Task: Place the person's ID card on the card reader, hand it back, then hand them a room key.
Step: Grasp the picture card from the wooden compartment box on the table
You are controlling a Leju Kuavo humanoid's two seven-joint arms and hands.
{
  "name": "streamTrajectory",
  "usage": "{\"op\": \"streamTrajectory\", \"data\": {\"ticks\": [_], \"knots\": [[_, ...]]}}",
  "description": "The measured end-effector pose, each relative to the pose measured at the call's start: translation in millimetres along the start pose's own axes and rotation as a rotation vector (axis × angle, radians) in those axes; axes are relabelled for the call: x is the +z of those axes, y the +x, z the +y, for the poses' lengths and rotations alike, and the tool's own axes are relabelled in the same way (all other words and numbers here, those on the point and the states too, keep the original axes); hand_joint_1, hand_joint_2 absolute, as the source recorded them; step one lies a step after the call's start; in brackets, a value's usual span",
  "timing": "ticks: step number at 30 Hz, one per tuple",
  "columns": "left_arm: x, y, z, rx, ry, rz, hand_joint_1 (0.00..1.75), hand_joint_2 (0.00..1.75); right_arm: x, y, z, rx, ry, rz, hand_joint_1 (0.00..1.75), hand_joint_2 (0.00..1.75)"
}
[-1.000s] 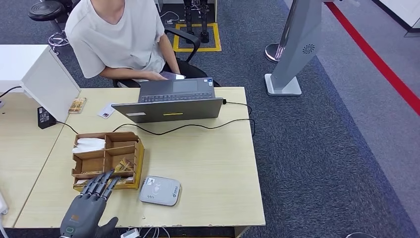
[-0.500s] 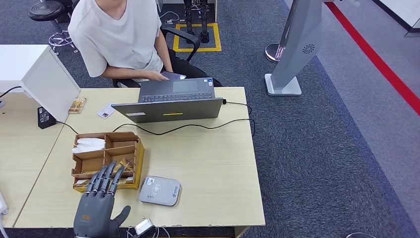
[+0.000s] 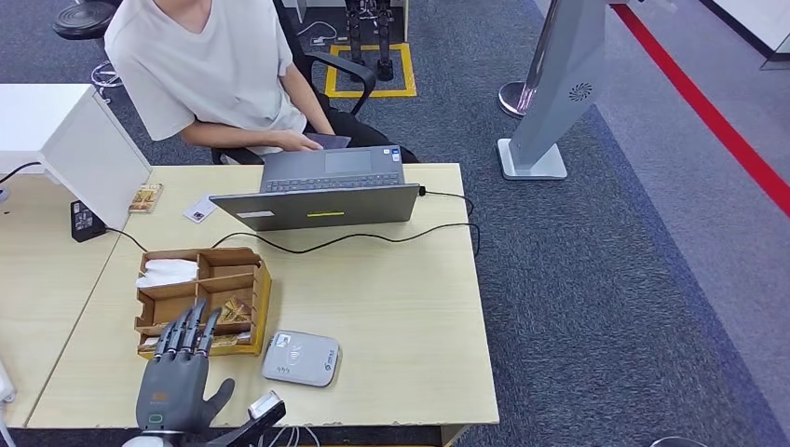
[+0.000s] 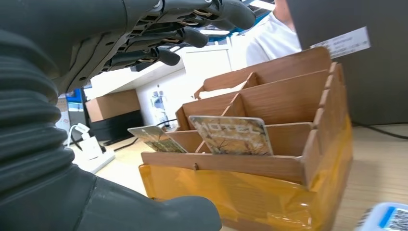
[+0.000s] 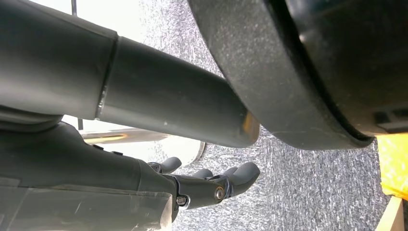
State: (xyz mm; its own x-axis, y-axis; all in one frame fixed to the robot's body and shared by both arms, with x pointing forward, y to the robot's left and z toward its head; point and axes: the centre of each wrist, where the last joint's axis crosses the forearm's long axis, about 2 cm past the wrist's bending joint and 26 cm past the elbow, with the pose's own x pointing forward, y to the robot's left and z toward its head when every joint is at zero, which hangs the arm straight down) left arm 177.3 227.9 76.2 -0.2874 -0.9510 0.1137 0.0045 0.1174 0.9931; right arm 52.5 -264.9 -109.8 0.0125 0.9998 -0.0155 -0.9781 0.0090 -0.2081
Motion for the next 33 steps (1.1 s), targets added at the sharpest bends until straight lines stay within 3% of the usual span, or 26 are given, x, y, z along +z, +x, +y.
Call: {"op": "streamTrajectory", "data": {"ticks": [14,33], "knots": [[-10.0,-15.1,-2.5,-0.028,0.031,0.073,0.00,1.75,0.0,0.0,-0.2,0.008,-0.002,-0.005,0.00,0.00],[-24.0,-12.9,-8.8,-0.036,0.062,0.055,0.00,1.75,-0.1,0.4,-1.1,0.017,-0.003,-0.009,0.00,0.00]]}}
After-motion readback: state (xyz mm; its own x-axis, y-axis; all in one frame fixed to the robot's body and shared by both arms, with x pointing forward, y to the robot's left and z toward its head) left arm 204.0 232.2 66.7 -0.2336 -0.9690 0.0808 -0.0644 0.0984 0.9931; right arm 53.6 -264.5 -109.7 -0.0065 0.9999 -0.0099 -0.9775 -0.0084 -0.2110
